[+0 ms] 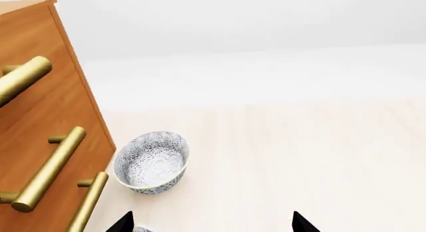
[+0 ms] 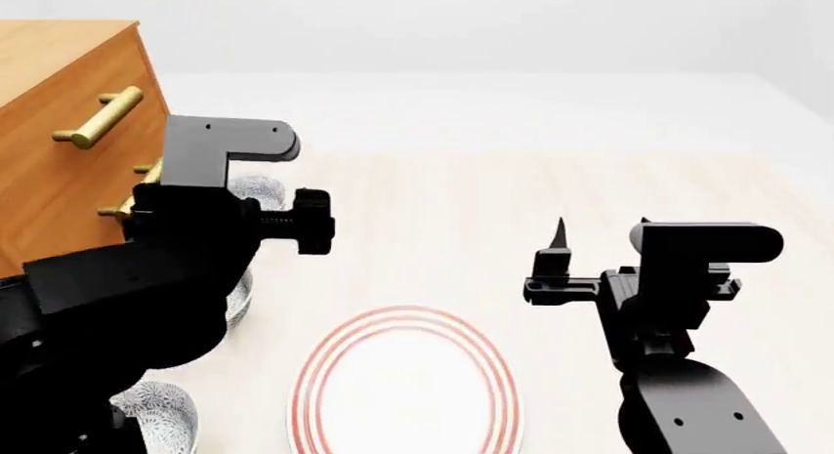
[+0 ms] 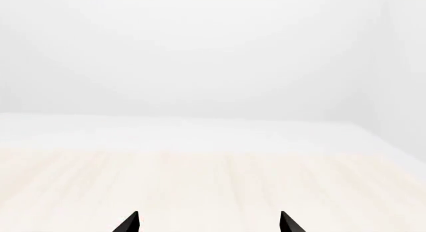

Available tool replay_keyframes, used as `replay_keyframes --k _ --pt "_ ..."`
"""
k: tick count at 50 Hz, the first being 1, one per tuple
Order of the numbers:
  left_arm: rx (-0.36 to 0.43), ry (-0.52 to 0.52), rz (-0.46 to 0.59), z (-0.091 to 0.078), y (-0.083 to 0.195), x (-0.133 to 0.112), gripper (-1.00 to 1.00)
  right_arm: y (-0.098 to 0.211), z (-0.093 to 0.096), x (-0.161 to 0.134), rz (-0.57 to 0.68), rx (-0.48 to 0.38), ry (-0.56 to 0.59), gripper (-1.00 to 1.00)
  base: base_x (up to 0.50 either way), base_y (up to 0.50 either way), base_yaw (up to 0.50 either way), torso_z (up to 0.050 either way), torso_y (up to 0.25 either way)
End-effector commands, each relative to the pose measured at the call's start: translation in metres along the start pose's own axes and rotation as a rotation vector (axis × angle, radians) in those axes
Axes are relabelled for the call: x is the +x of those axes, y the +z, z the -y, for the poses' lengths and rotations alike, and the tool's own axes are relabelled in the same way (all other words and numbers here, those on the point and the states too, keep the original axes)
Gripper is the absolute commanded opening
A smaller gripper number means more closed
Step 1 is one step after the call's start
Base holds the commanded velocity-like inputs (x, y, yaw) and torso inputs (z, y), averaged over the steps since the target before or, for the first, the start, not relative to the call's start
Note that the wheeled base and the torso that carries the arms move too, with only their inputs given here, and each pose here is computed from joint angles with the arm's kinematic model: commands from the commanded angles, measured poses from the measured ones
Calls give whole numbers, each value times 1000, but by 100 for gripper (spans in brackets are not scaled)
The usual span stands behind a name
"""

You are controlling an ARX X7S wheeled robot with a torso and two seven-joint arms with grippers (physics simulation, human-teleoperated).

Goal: Put the bowl in the middle on the plate.

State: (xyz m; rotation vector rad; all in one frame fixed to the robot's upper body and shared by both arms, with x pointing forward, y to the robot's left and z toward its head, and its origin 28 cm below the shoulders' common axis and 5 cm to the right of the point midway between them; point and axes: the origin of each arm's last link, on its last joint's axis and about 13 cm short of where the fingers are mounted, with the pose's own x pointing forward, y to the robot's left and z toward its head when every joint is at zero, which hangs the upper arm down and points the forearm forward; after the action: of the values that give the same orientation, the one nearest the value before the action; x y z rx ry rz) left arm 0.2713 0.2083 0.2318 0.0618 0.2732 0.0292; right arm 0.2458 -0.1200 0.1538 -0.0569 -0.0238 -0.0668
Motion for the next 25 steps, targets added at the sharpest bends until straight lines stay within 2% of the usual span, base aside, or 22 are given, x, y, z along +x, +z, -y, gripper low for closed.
replay_keyframes --k 1,12,19,25 --pt "14 -18 -143 -13 30 8 100 -2 1 1 -11 10 -2 100 0 0 0 0 0" --pt "49 12 -202 -13 20 16 100 -2 1 0 -9 10 1 100 0 0 0 0 0" --pt "26 -1 -287 -13 10 22 100 -3 0 1 -11 10 7 100 0 0 0 0 0" --pt "36 36 -312 -14 -5 39 100 -3 0 1 -12 9 7 100 0 0 0 0 0"
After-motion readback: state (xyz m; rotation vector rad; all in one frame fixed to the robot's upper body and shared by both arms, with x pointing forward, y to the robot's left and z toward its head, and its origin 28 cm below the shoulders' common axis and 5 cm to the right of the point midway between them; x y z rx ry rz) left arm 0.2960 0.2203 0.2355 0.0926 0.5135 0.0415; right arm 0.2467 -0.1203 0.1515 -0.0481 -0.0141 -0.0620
